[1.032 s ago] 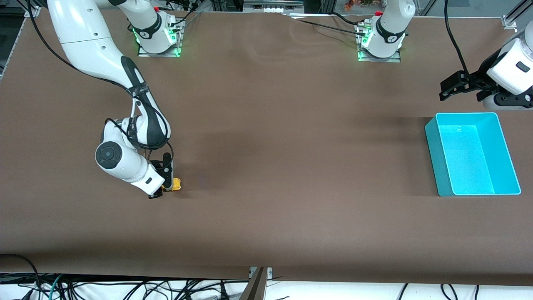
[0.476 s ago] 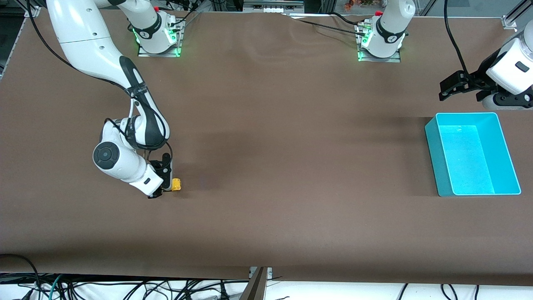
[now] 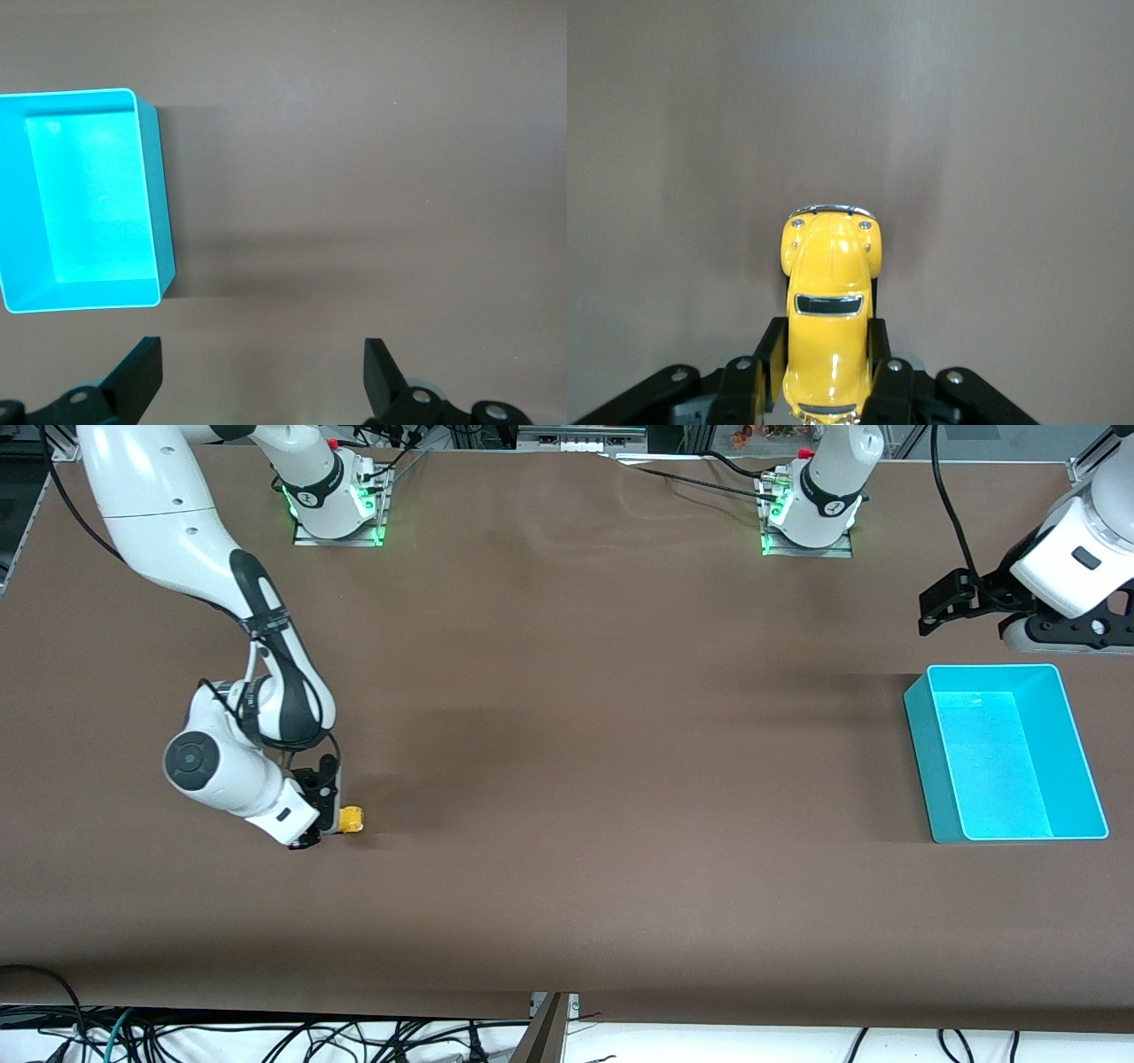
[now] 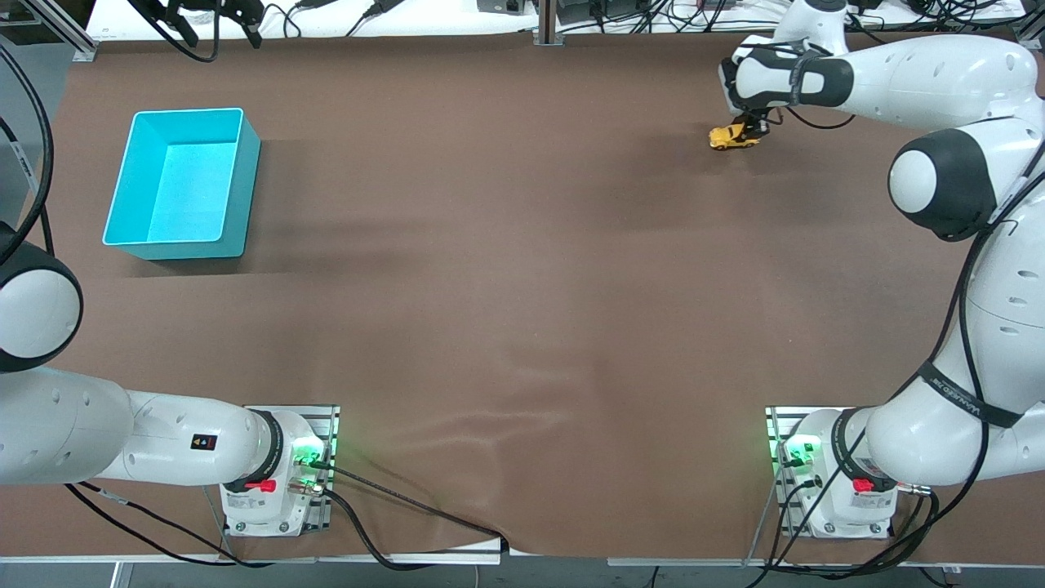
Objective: Wind and store yellow beetle car
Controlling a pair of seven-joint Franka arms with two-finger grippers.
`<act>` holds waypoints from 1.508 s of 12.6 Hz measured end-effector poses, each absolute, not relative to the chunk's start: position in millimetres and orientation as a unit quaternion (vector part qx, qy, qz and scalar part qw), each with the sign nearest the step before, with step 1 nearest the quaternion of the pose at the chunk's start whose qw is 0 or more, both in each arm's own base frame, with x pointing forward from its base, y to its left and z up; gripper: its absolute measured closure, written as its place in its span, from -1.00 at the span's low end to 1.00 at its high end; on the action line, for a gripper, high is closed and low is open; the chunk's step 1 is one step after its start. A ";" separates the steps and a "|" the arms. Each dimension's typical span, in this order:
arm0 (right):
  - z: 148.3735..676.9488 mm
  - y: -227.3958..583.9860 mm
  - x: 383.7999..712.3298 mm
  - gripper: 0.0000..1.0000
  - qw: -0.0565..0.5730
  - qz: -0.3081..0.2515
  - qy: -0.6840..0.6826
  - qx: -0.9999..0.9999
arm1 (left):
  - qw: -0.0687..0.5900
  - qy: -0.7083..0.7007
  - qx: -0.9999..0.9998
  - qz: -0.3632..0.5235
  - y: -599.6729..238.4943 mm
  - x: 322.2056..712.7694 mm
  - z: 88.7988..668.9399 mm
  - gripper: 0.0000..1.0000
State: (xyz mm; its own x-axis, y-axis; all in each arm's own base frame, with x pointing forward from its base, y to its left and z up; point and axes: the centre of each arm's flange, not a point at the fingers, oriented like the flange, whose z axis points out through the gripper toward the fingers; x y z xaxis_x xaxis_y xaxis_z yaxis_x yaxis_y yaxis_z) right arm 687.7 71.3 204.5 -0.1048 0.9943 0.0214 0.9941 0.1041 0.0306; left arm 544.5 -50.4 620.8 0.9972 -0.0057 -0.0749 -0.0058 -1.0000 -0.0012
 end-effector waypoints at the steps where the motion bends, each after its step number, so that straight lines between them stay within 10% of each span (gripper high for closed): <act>1: 204.5 58.3 688.8 0.19 0.002 0.018 0.745 0.667 | 0.001 -0.002 -0.999 0.038 -45.5 545.0 620.7 -1.00; 13: 204.5 -38.5 690.3 0.18 0.005 0.020 0.759 0.650 | 0.001 -0.003 -0.999 0.038 -43.5 545.7 619.7 -1.00; 19: 254.7 -9.3 712.4 -1.00 -0.005 0.040 0.761 0.648 | 0.001 -0.003 -0.999 0.038 -43.5 545.7 619.7 -1.00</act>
State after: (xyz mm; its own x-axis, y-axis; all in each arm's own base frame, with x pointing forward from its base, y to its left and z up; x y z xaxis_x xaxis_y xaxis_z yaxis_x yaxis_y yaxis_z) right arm 712.4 -9.3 254.7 -0.1609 0.9852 0.0593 0.9860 0.1578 0.0536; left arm 545.7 -43.5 619.7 0.9970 0.0070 -0.0768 0.0069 -1.0000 -0.0013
